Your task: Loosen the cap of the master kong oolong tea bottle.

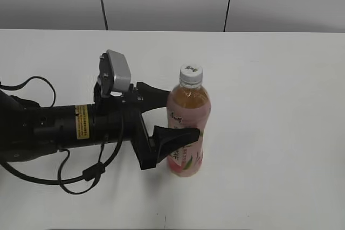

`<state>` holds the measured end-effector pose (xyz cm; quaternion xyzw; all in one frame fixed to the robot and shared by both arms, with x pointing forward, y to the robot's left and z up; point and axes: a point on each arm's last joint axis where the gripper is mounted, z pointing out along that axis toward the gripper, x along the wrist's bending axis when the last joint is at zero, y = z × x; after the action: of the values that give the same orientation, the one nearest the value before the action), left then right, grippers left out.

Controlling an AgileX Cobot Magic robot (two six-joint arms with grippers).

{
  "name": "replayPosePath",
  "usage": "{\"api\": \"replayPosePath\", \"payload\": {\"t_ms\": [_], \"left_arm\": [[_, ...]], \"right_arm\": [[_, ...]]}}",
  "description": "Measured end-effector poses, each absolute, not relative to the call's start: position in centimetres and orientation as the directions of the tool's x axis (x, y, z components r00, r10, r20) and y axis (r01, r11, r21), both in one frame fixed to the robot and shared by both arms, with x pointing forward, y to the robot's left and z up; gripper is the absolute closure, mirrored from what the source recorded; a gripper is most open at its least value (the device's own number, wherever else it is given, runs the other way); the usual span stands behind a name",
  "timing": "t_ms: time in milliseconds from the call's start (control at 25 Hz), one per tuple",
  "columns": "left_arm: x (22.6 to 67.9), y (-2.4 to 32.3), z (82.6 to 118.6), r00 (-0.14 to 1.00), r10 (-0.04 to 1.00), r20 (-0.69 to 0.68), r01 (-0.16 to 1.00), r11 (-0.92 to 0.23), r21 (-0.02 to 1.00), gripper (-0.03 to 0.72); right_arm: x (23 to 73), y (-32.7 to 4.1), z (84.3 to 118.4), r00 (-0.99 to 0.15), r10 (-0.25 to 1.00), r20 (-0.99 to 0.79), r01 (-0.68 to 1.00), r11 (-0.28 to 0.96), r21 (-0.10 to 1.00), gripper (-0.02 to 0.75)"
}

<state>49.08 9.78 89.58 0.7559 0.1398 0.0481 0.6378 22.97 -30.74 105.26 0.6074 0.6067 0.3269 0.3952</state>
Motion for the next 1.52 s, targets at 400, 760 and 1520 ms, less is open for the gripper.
{"api": "replayPosePath", "payload": {"t_ms": [400,760,1520], "left_arm": [[47.5,7.4,88.8,0.962,0.251,-0.110,0.171,-0.235,0.957,0.099],[48.4,7.6,88.9,0.915,0.376,-0.148,0.232,-0.188,0.954,0.204],[48.5,8.6,91.3,0.928,0.371,0.041,0.093,-0.335,0.938,0.300]], "right_arm": [[23.0,-30.7,105.3,0.050,0.995,-0.082,0.479,0.048,0.877,0.267],[23.0,-30.7,105.3,0.050,0.995,-0.082,0.479,0.048,0.877,0.267],[23.0,-30.7,105.3,0.050,0.995,-0.082,0.479,0.048,0.877,0.267]]}}
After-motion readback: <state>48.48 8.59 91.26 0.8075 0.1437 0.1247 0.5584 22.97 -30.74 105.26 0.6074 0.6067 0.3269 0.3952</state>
